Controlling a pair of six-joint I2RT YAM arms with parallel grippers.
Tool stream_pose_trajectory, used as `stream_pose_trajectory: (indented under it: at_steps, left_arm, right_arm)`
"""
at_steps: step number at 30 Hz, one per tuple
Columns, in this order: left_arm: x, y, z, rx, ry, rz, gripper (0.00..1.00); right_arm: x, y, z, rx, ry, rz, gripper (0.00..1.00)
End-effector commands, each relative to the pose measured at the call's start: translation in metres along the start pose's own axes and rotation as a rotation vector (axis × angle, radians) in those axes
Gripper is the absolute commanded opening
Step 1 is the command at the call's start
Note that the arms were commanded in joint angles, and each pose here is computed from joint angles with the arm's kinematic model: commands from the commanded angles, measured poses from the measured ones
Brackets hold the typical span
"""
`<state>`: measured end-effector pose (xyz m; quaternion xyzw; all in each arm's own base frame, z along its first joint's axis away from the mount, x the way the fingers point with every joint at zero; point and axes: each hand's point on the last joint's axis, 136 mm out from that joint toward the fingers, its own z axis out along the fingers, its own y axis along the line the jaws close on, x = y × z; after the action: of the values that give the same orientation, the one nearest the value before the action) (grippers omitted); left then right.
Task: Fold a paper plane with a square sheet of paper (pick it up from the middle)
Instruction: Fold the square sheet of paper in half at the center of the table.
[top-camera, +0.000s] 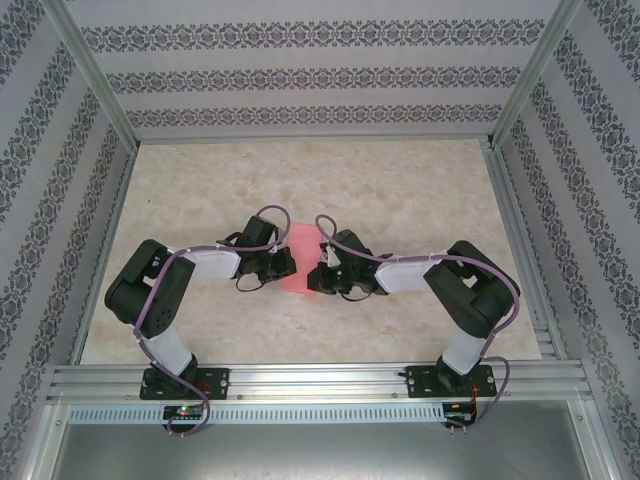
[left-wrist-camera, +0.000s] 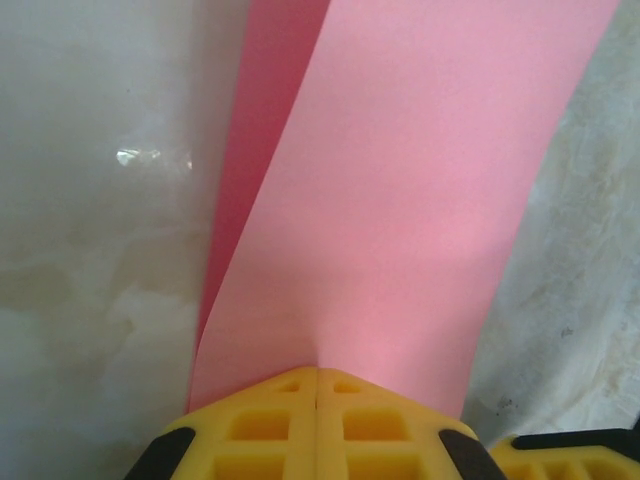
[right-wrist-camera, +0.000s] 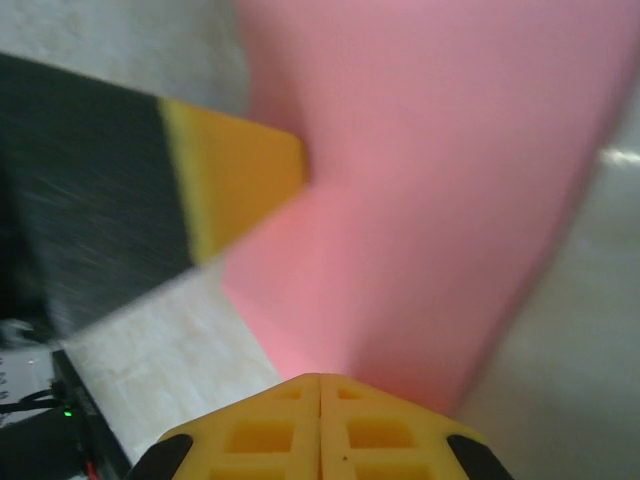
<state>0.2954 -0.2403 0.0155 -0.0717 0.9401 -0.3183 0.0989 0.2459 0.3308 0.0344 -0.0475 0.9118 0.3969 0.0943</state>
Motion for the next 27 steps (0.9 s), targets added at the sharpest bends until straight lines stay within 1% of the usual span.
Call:
stream_pose_trajectory:
  at_steps: [1, 5, 9, 17, 20, 23, 27]
  left_arm:
    - [0.023, 0.052, 0.011, -0.204, 0.056, -0.027, 0.0]
    - [0.024, 0.053, 0.011, -0.204, 0.058, -0.032, 0.0]
    - [0.024, 0.055, 0.01, -0.214, 0.057, -0.036, 0.0]
    - [0.027, 0.067, 0.01, -0.264, 0.053, -0.043, 0.0]
    - [0.027, 0.067, 0.01, -0.264, 0.052, -0.039, 0.0]
    - [0.025, 0.065, 0.01, -0.259, 0.05, -0.034, 0.0]
    - [0.024, 0.063, 0.009, -0.255, 0.055, -0.022, 0.0]
  right_arm:
    - [-0.025, 0.017, 0.003, -0.046, -0.043, -0.04, 0.07]
    - [-0.033, 0.004, 0.018, -0.015, -0.03, -0.019, 0.07]
    - [-0.022, -0.013, 0.027, 0.015, 0.007, -0.001, 0.07]
    - [0.018, -0.048, 0.012, 0.092, 0.072, 0.019, 0.07]
    - [0.029, -0.05, 0.003, 0.097, 0.085, 0.009, 0.07]
    - [0.023, -0.043, -0.008, 0.097, 0.062, -0.011, 0.07]
    - [-0.01, -0.021, -0.019, 0.067, -0.026, -0.042, 0.07]
